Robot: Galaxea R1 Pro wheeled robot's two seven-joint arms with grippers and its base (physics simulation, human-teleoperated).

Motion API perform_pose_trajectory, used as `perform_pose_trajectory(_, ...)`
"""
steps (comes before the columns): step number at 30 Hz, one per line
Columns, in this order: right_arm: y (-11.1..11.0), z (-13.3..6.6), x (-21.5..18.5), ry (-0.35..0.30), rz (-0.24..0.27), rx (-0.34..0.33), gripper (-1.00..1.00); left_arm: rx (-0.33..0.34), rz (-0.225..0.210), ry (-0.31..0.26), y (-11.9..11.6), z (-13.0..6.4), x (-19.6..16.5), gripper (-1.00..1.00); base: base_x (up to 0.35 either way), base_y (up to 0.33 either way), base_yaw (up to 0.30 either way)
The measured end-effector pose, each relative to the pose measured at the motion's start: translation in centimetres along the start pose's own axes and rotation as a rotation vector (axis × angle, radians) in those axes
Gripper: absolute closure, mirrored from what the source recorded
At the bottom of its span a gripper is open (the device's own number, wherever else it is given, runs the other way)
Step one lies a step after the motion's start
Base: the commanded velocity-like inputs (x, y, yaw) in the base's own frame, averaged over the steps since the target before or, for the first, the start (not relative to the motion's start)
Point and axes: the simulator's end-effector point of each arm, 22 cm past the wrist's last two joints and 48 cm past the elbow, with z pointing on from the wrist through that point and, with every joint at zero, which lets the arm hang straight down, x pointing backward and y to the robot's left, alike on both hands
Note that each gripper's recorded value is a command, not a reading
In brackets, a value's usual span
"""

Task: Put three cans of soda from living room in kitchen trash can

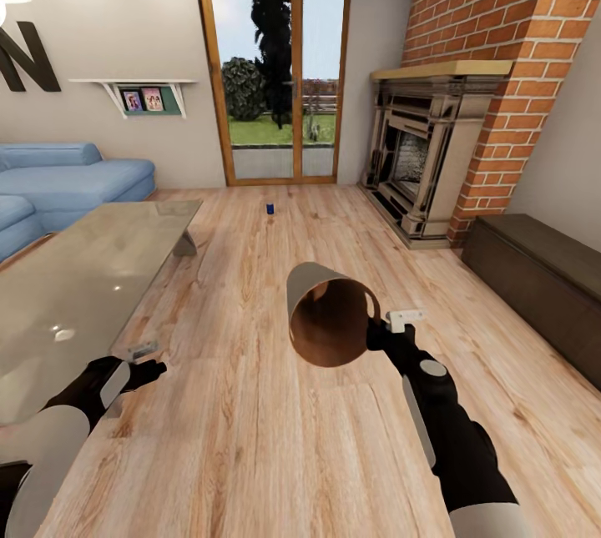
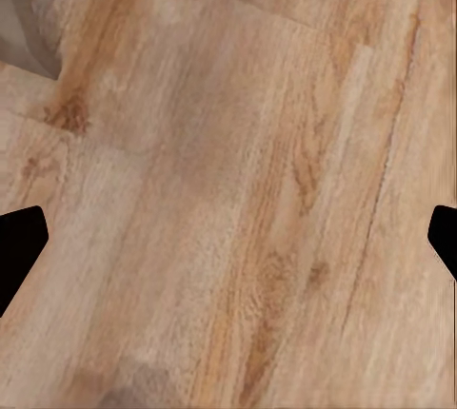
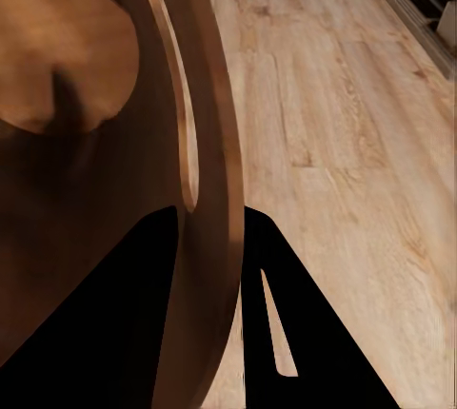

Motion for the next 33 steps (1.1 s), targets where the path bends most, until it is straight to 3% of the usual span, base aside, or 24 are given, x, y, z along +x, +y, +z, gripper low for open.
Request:
perform_pose_trajectory(10,2.0,-1.1,2.9,0.037,-0.025,-0.032,1.0,0.047,0.021,-0.03,-2.9,0.3,1.8,-1.0,0.0,0.0,0.0)
perform_pose_trajectory(11,2.8,-1.5,3.2,0.037,-0.056,-0.041,1.0,0.035,0.033,-0.01,-1.8,0.7,4.8,-1.0,0.0,0.0,0.0)
perform_pose_trajectory(13,5.8,-1.6,3.9,0.051,-0.054,-0.112,1.0,0.03,0.036,-0.014,-1.4,0.8,5.5,-1.0,0.0,0.0,0.0)
perform_pose_trajectory(14,6.1,-1.6,3.9,0.05,-0.064,-0.115,1.0,0.03,0.036,-0.017,-1.4,0.8,5.5,-1.0,0.0,0.0,0.0)
perform_pose_trajectory(17,4.4,-1.6,3.1,0.035,-0.083,-0.069,1.0,0.031,0.035,-0.026,-1.4,0.8,5.3,-1.0,0.0,0.0,0.0)
perform_pose_trajectory(19,5.0,-1.6,3.2,0.036,-0.057,-0.091,1.0,0.041,0.035,-0.042,-1.6,0.8,4.9,-1.0,0.0,0.0,0.0)
perform_pose_trajectory(24,4.6,-1.7,3.0,0.031,-0.069,-0.082,1.0,0.061,0.033,-0.071,-2.0,0.7,4.3,-1.0,0.0,0.0,0.0)
perform_pose_trajectory(33,4.4,-1.8,2.6,0.022,-0.07,-0.081,1.0,0.063,0.027,-0.075,-1.7,0.7,4.4,-1.0,0.0,0.0,0.0)
